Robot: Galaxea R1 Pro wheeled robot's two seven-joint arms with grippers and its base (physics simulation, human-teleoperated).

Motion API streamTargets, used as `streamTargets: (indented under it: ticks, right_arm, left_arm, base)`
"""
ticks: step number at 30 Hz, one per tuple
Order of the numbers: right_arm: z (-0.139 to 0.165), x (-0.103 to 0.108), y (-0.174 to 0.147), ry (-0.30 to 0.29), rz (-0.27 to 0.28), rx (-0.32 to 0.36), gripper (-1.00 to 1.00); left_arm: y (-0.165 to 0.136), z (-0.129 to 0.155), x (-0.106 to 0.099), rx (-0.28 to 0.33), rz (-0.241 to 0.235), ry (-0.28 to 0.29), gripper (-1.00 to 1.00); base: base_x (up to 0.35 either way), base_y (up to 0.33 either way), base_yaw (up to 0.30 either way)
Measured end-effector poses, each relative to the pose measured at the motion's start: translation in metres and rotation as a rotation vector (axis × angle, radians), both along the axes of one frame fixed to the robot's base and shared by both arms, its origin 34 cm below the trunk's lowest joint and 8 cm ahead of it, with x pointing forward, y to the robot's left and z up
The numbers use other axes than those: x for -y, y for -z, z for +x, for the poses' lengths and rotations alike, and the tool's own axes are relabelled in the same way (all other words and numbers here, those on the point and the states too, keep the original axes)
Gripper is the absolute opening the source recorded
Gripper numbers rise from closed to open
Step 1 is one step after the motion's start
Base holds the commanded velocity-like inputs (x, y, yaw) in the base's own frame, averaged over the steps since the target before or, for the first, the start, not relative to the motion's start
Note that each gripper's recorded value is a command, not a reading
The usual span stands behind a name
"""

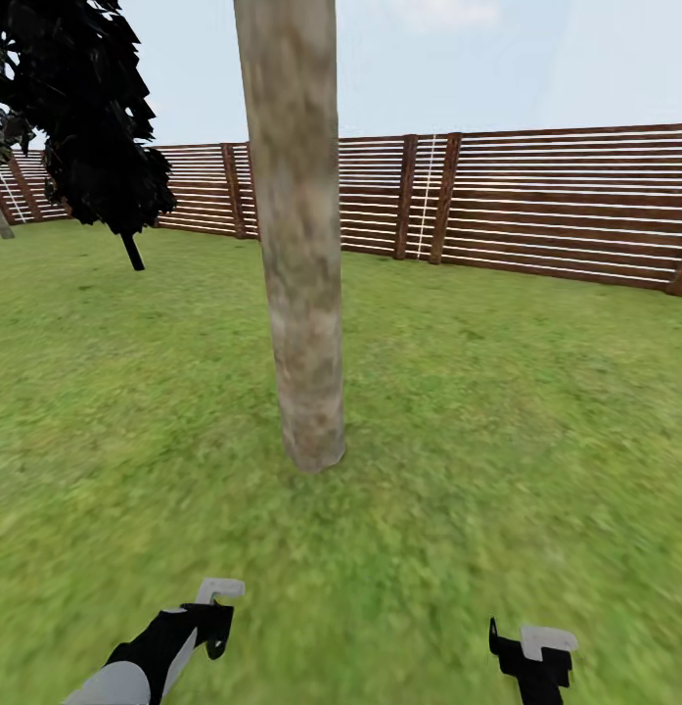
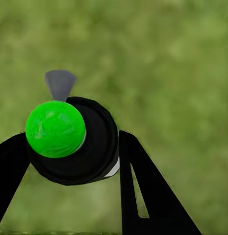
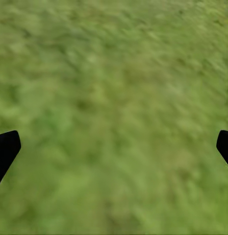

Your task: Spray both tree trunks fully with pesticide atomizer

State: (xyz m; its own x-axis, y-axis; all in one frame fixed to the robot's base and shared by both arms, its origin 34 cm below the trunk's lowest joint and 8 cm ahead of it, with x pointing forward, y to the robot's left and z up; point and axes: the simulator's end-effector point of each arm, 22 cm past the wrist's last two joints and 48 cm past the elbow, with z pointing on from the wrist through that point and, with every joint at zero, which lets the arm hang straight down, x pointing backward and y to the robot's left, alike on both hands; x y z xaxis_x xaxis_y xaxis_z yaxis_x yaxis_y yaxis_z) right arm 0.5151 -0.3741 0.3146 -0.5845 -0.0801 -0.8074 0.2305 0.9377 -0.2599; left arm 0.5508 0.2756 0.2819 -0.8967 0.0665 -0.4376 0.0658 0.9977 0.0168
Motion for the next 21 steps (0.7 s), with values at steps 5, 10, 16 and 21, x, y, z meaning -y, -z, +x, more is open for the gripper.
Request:
streamTargets:
  ticks: [5,10,16,21]
  right_arm:
    - [0.000,0.000,0.000,0.000,0.000,0.000,1.00]
    - [0.000,0.000,0.000,0.000,0.000,0.000,1.00]
    - [0.000,-0.001,0.000,-0.001,0.001,-0.001,1.00]
    - [0.000,-0.001,0.000,-0.001,0.001,-0.002,1.00]
  left_arm:
    - [-0.007,0.011,0.016,-0.037,-0.006,-0.014,-1.00]
    - [-0.010,0.012,0.028,-0.079,-0.015,-0.011,-1.00]
    - [-0.020,0.027,0.020,-0.044,-0.002,-0.025,-1.00]
    - [-0.021,0.029,0.008,-0.039,0.044,-0.043,-1.00]
  base:
    - [0.270,-0.162,-0.054]
    - [0.256,-0.196,-0.261]
    - [0.190,-0.217,-0.273]
    - [0.021,-0.226,-0.231]
